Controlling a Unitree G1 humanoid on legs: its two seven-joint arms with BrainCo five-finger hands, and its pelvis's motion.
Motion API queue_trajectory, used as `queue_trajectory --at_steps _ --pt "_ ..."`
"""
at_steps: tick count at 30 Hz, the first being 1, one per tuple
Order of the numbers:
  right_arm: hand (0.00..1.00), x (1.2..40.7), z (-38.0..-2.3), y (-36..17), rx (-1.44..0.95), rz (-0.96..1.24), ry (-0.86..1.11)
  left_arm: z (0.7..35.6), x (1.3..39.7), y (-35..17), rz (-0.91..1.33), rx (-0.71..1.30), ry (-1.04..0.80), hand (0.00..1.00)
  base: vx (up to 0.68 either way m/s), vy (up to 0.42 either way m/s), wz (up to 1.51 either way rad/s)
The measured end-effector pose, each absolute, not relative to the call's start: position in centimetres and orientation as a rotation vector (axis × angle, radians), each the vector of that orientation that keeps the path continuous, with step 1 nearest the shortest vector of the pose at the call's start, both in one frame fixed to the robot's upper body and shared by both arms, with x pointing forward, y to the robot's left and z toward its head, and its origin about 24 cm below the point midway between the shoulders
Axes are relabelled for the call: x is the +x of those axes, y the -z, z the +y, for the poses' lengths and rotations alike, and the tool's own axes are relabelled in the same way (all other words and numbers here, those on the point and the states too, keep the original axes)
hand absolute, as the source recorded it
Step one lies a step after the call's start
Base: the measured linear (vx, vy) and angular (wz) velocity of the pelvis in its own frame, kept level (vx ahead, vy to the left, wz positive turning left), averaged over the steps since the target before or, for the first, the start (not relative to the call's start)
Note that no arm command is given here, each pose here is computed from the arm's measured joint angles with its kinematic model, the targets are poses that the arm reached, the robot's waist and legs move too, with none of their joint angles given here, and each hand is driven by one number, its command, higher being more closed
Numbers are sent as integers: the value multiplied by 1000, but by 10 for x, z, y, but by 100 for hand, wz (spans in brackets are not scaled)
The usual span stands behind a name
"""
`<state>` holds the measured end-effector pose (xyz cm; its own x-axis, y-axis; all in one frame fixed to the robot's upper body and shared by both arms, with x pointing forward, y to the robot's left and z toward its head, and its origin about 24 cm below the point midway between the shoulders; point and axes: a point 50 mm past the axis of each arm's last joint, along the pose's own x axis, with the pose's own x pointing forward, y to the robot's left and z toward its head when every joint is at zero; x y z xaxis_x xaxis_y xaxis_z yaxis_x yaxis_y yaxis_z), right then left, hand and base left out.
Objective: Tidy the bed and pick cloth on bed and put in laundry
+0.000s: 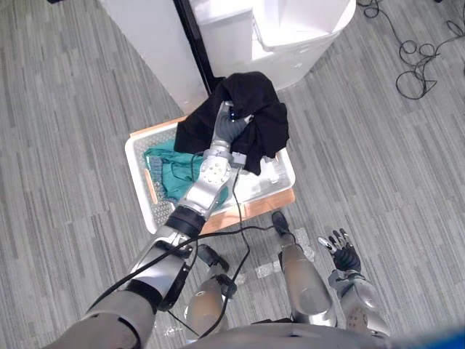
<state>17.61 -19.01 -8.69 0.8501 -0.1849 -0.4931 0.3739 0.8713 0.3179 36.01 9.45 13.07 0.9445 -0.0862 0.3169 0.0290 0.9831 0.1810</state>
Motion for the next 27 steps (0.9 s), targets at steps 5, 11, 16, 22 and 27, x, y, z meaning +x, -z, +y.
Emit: queue_trajectory --at_steps 5,11,16,22,27 --pt "0 181 -185 84 418 469 294 86 355 -108 -244 169 101 100 29 3 9" --pt "0 191 -181 78 417 449 278 70 336 -63 -104 165 145 100 36 11 3" --pt "0 191 -182 78 413 453 295 62 318 -30 8 157 166 100 13 -1 1" --pt "0 190 -183 79 432 459 311 54 306 -16 55 151 126 0 11 1 0" --pt "0 188 -183 81 437 466 317 58 305 -14 65 133 61 0 38 5 5"
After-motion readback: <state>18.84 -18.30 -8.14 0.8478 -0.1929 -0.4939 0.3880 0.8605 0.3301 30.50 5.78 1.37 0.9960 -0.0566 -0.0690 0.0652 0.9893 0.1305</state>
